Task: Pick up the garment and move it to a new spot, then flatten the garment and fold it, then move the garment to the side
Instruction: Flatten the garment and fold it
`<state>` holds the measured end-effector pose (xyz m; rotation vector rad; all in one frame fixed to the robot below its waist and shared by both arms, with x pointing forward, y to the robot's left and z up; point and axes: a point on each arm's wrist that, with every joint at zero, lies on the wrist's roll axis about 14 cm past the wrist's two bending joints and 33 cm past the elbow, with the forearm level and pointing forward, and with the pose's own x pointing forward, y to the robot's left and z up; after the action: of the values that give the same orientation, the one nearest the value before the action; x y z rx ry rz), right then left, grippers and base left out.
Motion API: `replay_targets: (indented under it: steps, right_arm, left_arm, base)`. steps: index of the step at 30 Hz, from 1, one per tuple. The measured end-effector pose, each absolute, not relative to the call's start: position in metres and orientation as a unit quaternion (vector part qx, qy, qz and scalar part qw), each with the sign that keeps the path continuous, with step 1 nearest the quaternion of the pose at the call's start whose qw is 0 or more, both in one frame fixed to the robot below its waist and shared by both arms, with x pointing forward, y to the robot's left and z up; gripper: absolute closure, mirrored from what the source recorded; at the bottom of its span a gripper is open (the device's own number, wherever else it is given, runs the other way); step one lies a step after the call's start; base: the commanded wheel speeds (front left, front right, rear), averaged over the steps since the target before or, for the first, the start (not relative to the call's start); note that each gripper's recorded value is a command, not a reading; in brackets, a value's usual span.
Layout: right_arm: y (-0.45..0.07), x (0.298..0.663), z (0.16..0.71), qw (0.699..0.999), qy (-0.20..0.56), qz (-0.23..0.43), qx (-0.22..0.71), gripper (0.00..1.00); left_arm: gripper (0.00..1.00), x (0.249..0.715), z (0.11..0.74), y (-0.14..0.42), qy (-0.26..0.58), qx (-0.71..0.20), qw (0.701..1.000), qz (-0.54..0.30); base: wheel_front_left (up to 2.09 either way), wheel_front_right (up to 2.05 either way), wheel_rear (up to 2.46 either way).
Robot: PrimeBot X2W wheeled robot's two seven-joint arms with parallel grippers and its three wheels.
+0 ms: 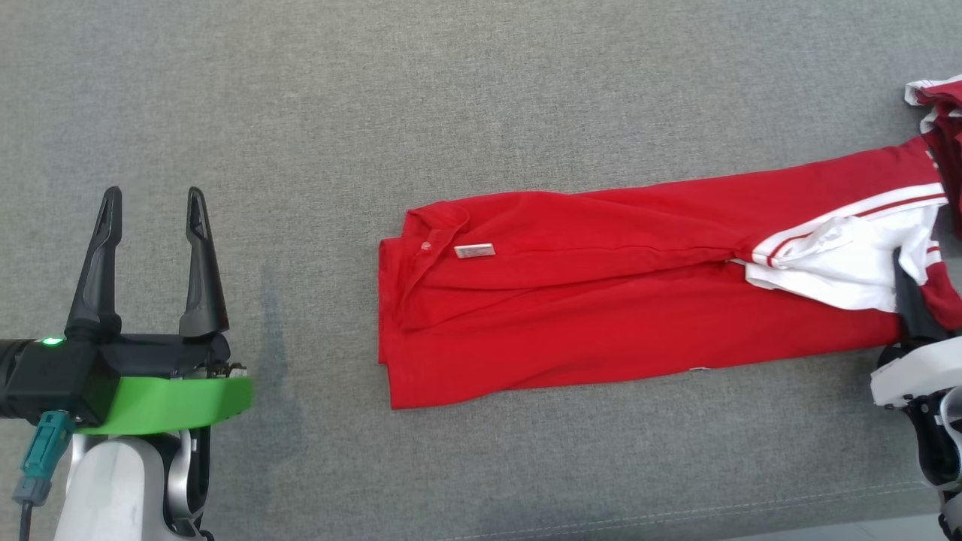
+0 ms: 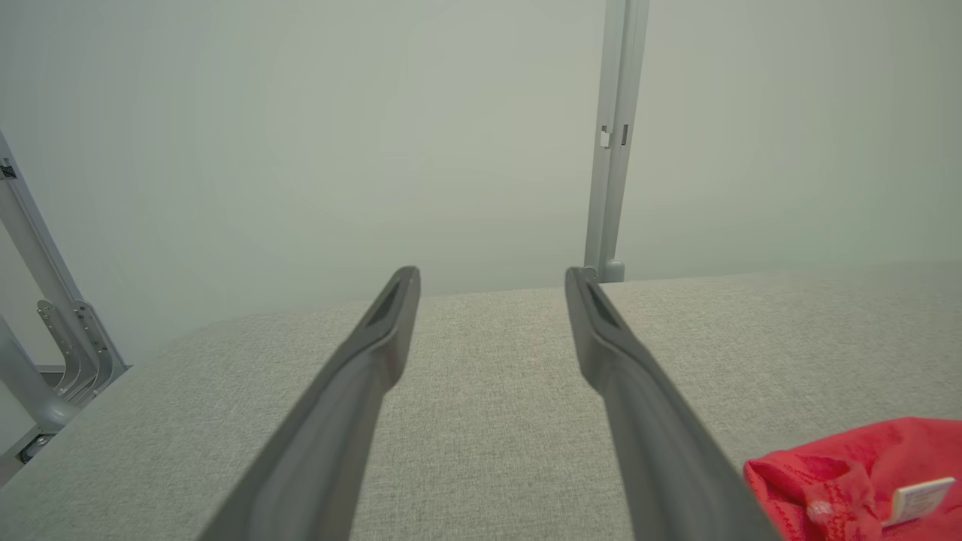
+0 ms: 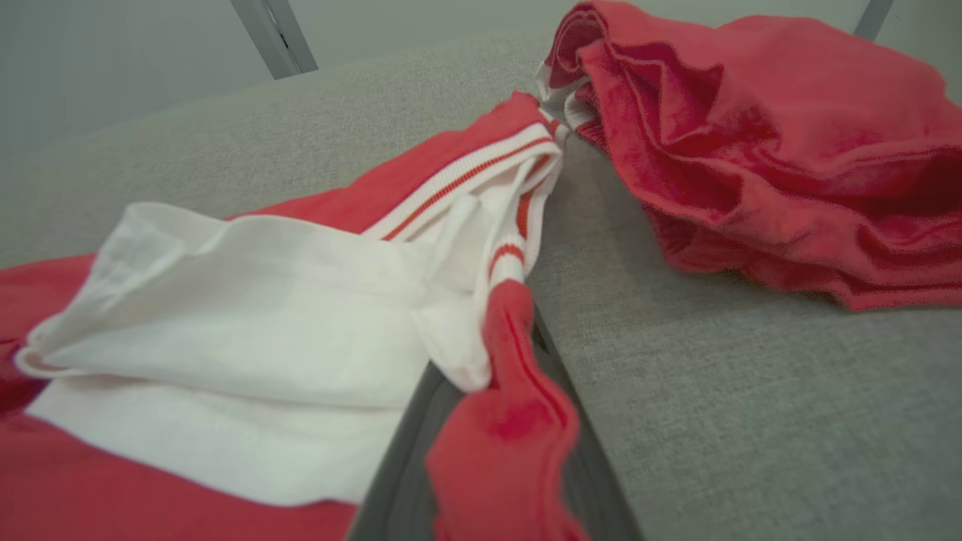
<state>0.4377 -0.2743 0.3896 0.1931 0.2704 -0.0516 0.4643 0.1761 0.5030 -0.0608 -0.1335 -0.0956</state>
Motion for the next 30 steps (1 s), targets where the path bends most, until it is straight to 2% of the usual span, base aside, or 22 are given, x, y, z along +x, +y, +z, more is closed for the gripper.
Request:
replay_targets:
  steps: [3,6,11,17,24,30]
  right_arm:
    - [-0.283,0.438,0.399,0.988,0.121,-0.032,0.089,1.00]
    - [-0.267,0.449,0.421,0.993,0.087,-0.002,0.083,1.00]
    - [-0.211,0.464,0.469,0.993,0.016,0.087,0.073,1.00]
    - [-0.131,0.469,0.509,0.977,-0.024,0.194,0.085,1.00]
    - [-0.026,0.456,0.515,0.942,0.004,0.308,0.132,1.00]
    - [0.034,0.433,0.479,0.914,0.080,0.368,0.151,1.00]
  left_arm:
    - [0.00,0.465,0.503,0.175,-0.068,-0.031,0.996,-0.050]
    - [0.00,0.466,0.504,0.172,-0.069,-0.032,0.996,-0.053]
    - [0.00,0.466,0.507,0.167,-0.072,-0.032,0.995,-0.061]
    - [0.00,0.464,0.511,0.163,-0.077,-0.031,0.994,-0.068]
    - [0.00,0.461,0.511,0.167,-0.074,-0.031,0.995,-0.063]
    - [0.00,0.460,0.510,0.171,-0.072,-0.033,0.995,-0.056]
  base:
    - [0.00,0.00,0.00]
    - [0.00,0.00,0.00]
    - [0.00,0.00,0.00]
    - [0.00,0.00,0.00]
    - [0.00,0.00,0.00]
    - [0.00,0.00,0.00]
